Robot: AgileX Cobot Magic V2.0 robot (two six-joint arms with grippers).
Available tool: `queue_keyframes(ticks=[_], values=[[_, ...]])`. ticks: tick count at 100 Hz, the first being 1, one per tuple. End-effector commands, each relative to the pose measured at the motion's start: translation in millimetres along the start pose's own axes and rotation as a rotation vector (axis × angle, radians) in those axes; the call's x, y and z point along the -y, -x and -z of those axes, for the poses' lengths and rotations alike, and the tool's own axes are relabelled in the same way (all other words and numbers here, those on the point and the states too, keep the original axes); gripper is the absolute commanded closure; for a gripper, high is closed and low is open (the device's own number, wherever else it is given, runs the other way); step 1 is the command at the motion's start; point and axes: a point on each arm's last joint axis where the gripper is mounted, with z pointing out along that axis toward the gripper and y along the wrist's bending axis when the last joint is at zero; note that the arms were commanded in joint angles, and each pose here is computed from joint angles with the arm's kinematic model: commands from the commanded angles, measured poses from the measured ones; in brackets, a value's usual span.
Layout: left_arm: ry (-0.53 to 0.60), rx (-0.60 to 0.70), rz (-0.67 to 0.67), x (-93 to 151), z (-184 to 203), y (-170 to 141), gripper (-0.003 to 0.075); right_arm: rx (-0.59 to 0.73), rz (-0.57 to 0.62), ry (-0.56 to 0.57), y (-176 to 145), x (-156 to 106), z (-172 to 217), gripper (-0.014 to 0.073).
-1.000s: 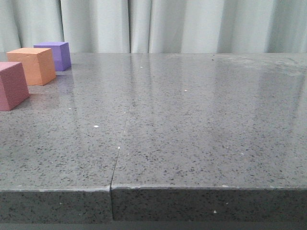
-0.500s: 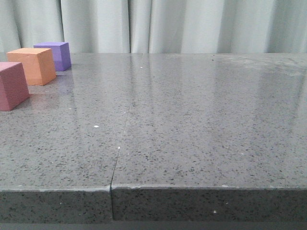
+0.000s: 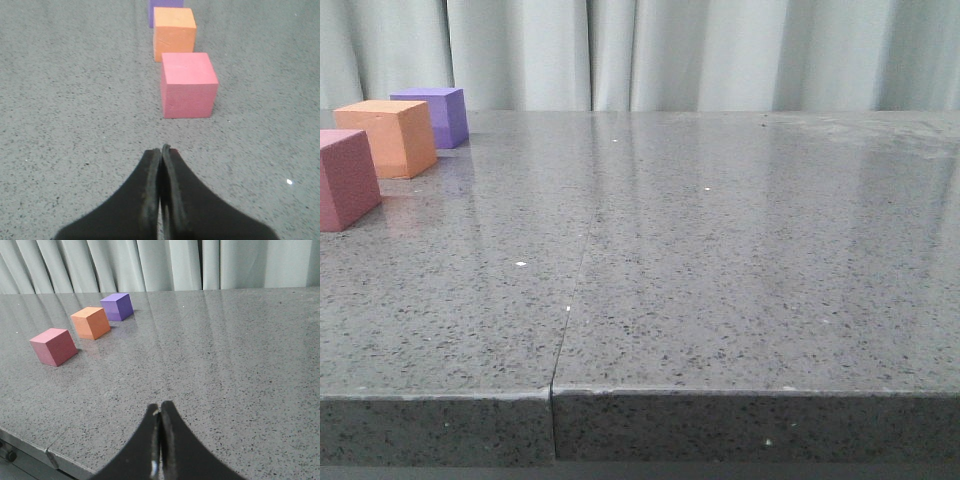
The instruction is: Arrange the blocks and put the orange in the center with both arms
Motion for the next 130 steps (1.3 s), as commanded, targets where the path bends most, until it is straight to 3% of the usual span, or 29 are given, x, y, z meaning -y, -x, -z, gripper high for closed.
queue_keyframes(ticks=[1,42,86,89,130], values=[[-0.019,0.136,-0.02,2.5,3.2,9.3,0.0741,0.092,-0.001,0.013,13.8,-2.6,1.8,0.0631],[0.067,0.491,-0.038,-0.4,-10.1,-33.4,0.0741,0.092,-0.001,0.013,13.8,-2.6,1.8,0.0631],[0.071,0.523,-0.028,-4.6,-30.3,-85.4,0.0741,0.093,-0.001,0.013,13.9,-2.6,1.8,0.0631],[0.063,0.473,-0.017,-4.3,-32.2,-88.9,0.0741,0.092,-0.001,0.013,13.8,-2.6,1.8,0.0631],[0.045,0.462,-0.039,-3.1,-32.6,-89.8,0.0741,0.093,-0.001,0.013,13.9,-2.6,1.8,0.0631]])
